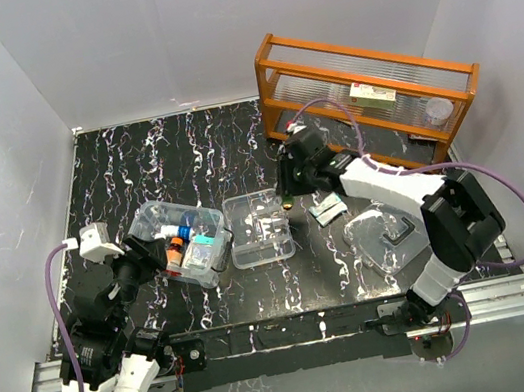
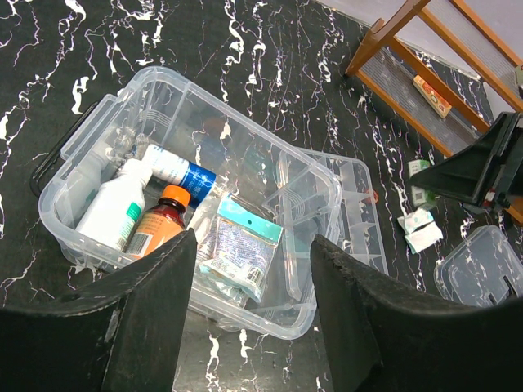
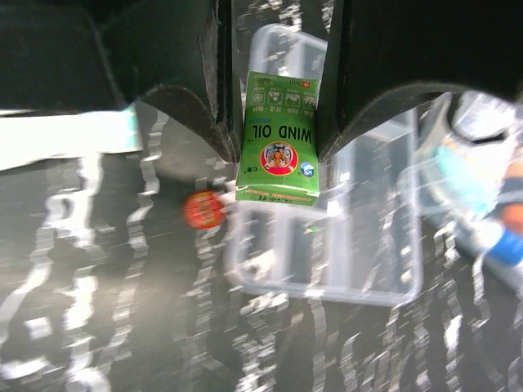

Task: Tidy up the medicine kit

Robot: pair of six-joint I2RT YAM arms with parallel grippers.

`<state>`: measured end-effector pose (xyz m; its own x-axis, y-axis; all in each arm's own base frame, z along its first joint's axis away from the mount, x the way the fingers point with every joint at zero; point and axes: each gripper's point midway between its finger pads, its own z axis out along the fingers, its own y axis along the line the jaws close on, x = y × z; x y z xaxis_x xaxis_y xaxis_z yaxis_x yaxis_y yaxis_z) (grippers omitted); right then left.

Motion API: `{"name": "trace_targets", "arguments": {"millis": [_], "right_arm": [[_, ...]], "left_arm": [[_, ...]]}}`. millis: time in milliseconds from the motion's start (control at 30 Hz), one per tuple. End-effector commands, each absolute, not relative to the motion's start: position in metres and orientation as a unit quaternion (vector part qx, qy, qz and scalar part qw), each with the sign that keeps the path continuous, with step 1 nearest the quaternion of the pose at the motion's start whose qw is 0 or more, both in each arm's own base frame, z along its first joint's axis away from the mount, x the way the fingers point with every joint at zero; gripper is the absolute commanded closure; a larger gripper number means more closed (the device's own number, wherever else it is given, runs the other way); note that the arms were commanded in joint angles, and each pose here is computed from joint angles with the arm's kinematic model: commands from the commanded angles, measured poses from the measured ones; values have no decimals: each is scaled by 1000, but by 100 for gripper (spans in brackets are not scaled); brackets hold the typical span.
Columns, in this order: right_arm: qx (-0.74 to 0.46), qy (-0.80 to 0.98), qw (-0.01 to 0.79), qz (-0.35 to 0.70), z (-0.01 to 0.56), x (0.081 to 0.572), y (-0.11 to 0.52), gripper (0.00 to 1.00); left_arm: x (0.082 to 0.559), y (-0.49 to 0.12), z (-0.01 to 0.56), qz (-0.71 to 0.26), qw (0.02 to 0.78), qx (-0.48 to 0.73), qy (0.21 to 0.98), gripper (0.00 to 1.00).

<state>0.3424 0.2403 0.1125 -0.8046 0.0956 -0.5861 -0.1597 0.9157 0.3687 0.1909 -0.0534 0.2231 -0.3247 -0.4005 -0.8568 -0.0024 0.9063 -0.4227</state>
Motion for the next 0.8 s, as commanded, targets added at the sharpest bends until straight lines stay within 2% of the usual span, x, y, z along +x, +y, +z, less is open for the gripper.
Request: {"name": "trace_targets", "arguments": {"millis": [0,233,767], "right_arm": [[15,897,346,273,147,324,301,64],[21,897,349,271,139,310,358,63],[-14,922,323,212,85,315,395,62]], "left_arm": [[189,-52,233,-178,580,-127,785,43],[189,-51,234,-179,581,-128,784,43],[189,-52,235,-181,582,-126,783,42]]}}
